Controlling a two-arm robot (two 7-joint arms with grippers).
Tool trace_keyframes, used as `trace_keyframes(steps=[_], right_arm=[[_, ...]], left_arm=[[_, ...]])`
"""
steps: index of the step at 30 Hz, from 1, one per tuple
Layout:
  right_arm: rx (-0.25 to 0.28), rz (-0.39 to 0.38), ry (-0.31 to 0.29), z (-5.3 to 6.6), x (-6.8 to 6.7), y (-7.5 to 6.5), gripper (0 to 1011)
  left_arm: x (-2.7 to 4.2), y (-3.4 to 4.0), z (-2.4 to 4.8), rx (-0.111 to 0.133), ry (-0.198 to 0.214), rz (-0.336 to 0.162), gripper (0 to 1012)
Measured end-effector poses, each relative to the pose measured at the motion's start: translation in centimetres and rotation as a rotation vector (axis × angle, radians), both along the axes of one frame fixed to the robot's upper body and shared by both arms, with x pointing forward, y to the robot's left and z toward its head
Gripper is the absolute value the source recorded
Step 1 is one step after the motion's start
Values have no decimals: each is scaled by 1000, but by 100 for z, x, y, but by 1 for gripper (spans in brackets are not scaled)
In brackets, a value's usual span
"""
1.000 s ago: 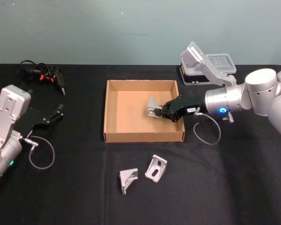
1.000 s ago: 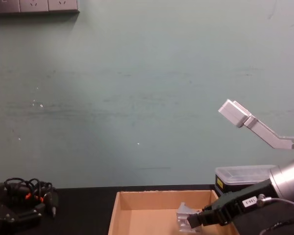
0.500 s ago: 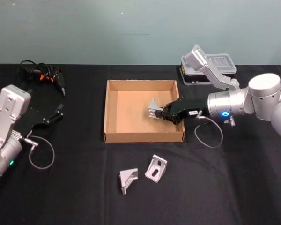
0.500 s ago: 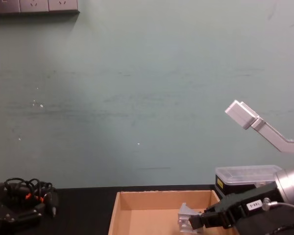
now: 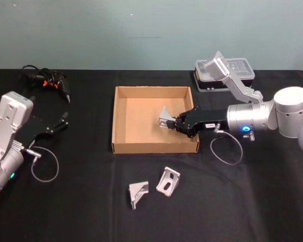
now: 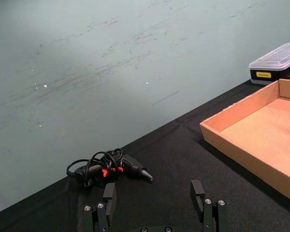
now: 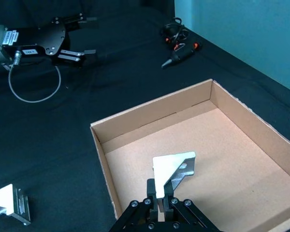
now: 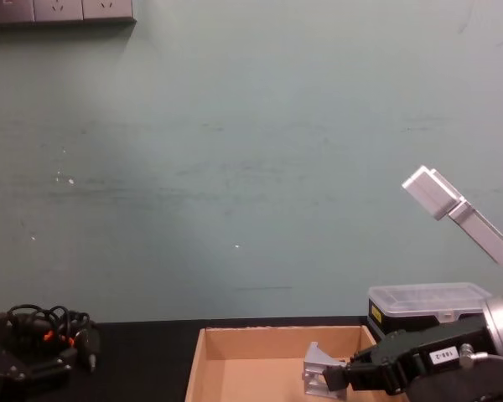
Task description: Use one hand to pick up the angle iron from the table and place it into the box.
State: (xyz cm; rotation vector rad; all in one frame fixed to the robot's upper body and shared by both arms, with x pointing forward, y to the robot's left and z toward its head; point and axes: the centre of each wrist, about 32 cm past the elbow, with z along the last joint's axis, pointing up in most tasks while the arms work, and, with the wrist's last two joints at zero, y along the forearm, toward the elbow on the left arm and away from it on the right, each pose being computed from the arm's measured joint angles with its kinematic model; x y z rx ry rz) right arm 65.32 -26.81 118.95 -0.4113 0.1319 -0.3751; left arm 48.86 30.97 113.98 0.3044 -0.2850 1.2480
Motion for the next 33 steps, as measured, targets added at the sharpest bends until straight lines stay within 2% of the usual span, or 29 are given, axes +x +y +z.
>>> trace_keyframes(steps=[8,11,18,21,25,33], right_arm=[[29,-15,-13,-88,-70,-13,64],[43,-35,-15,-121,-104,-12,64],[69,-121,-69,-116,-227,25,64],[62,-151,-80,-100,-258,50,64],[21,-211,-78,-65,-301,121,64],[-34,-235,-49,-14,-280,228,64]], left_arm=[[0,0,0,0,0,0,1011],[0,0,0,0,0,0,1011],[0,0,0,0,0,0,1011],[0,0,0,0,0,0,1011],[0,0,0,0,0,0,1011],[0,0,0,0,0,0,1011]])
